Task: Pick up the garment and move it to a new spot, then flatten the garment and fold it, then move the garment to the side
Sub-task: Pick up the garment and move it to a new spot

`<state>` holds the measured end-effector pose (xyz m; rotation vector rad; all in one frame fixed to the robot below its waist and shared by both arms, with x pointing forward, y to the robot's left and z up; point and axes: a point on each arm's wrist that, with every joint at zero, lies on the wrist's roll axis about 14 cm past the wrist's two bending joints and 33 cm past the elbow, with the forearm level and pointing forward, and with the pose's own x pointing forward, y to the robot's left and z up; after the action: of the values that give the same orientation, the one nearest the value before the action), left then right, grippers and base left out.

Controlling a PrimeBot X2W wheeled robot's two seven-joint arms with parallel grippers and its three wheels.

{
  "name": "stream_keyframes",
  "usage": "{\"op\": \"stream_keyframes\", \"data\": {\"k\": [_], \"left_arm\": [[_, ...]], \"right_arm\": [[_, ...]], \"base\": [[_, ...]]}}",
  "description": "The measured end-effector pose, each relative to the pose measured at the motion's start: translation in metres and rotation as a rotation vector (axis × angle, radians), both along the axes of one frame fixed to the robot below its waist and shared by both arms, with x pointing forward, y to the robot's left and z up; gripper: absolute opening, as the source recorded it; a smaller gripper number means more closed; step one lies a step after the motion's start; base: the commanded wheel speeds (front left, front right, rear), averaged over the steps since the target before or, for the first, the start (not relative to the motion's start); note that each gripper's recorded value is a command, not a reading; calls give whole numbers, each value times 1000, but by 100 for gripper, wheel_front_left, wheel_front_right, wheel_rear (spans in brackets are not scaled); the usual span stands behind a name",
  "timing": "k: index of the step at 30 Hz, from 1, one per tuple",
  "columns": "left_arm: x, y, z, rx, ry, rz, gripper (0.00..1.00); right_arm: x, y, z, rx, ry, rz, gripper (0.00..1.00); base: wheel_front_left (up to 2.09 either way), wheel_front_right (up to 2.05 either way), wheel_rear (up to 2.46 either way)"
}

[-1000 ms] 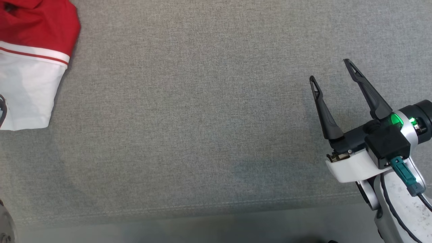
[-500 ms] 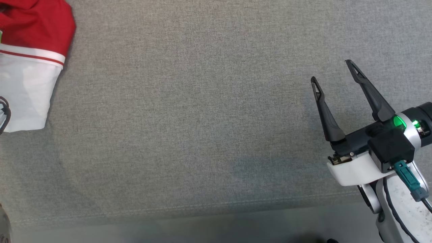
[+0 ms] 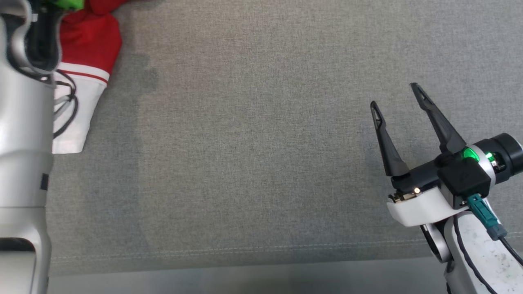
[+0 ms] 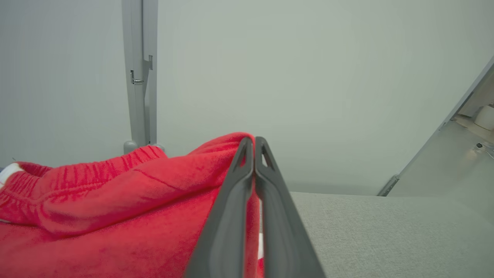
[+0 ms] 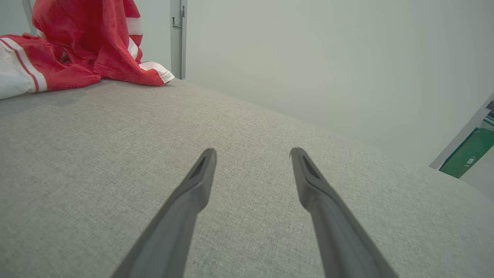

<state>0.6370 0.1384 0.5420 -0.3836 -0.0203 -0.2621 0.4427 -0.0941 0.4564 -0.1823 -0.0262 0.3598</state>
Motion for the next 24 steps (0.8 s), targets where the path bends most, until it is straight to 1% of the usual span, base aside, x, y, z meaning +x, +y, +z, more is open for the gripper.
{"op": "stream_keyframes", "data": {"k": [5, 8, 11, 13, 17, 20, 22, 24], "left_arm": [[-28, -65, 59, 12, -161, -173, 0], [-57, -110, 89, -13, -231, -301, 0], [-98, -160, 101, -39, -238, -456, 0], [-124, -182, 100, -60, -221, -533, 0], [-159, -201, 104, -74, -199, -623, 0], [-173, -209, 113, -65, -213, -663, 0], [-175, -208, 90, -62, -151, -659, 0], [-173, -200, 54, -34, -55, -638, 0]], "right_arm": [[-6, 13, 12, 58, -14, 13, 100], [-10, 17, 22, 81, -33, 11, 100], [-13, 19, 32, 105, -51, 8, 100], [-17, 23, 39, 129, -59, 8, 100], [-25, 28, 58, 163, -95, 10, 100], [-30, 27, 72, 175, -131, 2, 100], [-34, 21, 72, 166, -130, -15, 100], [-36, 18, 71, 160, -126, -24, 100]], "base": [[0, 0, 0], [0, 0, 0], [0, 0, 0], [0, 0, 0], [0, 0, 0], [0, 0, 0], [0, 0, 0], [0, 0, 0]]}}
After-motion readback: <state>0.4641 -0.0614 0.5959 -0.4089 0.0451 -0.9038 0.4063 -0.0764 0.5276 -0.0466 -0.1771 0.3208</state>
